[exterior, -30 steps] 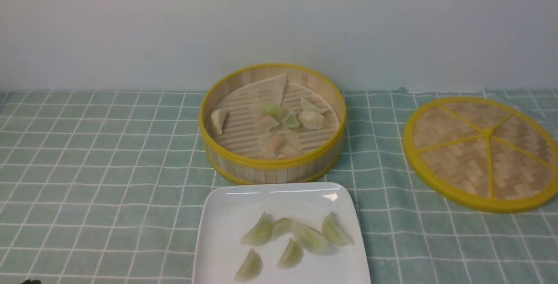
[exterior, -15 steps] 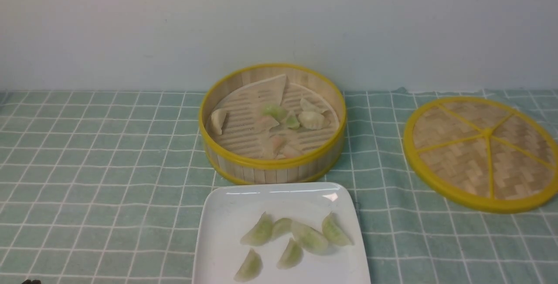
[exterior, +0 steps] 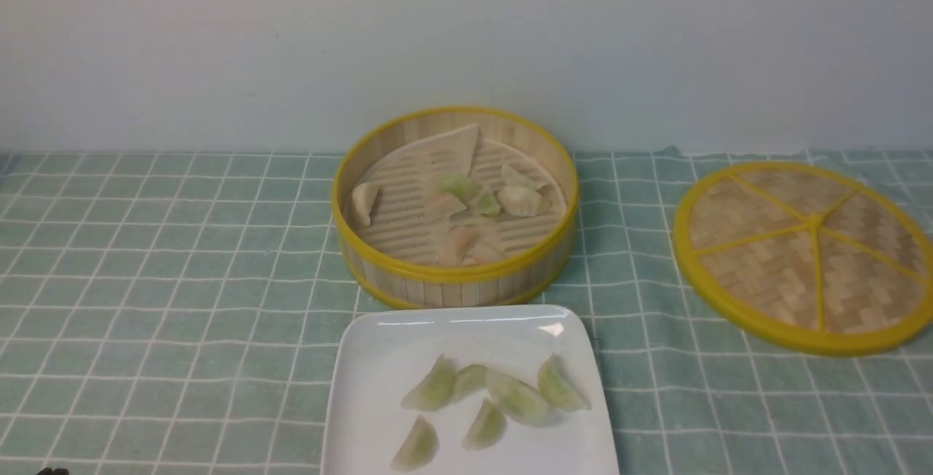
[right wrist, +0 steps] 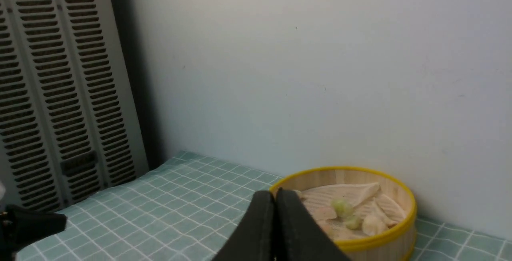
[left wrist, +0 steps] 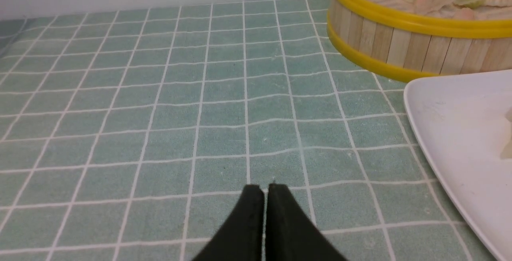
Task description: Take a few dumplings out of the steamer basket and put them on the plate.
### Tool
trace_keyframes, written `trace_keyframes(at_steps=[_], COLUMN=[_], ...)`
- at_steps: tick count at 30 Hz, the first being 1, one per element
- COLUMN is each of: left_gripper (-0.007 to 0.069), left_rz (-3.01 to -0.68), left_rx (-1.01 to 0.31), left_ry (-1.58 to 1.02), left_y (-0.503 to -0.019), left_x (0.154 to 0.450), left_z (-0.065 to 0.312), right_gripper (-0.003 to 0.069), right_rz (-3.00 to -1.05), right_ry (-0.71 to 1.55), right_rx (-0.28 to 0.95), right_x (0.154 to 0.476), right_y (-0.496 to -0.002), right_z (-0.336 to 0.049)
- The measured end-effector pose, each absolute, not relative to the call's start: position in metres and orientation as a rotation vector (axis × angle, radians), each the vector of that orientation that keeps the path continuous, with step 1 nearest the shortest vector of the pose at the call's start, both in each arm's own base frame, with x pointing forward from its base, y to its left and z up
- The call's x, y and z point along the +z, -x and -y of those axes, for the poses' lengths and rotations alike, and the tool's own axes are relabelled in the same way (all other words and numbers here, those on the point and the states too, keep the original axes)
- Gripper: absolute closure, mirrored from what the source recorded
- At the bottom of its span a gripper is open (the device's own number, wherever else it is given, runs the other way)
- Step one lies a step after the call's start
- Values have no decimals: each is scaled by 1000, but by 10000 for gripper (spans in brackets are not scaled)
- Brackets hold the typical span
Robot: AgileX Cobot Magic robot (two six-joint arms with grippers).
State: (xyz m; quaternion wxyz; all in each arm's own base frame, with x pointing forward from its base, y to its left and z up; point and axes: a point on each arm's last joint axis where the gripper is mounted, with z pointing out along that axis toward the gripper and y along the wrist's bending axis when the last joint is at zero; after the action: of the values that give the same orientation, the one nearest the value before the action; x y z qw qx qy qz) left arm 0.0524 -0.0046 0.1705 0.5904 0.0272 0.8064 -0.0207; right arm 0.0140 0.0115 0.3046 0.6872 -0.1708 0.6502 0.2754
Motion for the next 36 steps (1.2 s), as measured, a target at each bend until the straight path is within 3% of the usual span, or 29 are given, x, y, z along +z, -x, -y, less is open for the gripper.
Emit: trace_keyframes(at_steps=[2,4,10,14,36], left_gripper=[631,631,631,631,631], left_rz=[-1877,-1877,-1878,-1879,-1879], left_rx=[-48,-48,-48,-48,-49], left_ry=[-63,-63,-63,-63,-63], left_y=[-52,-52,-52,-52,-52], left_x=[171,170,170,170,170], left_z=[5,5,5,5,5], right_gripper=[673,673,673,673,673], right_rz=[-1480,-1548,-1769,-1846,-1790], right_ry=[358,271,33,-39,-59], right_rx=[573,447,164,86,70], right_x=[298,279,209,178,181], right_y=[-17,-26,-48,-52,-54], right_z=[-13,-13,-7,-2,-1])
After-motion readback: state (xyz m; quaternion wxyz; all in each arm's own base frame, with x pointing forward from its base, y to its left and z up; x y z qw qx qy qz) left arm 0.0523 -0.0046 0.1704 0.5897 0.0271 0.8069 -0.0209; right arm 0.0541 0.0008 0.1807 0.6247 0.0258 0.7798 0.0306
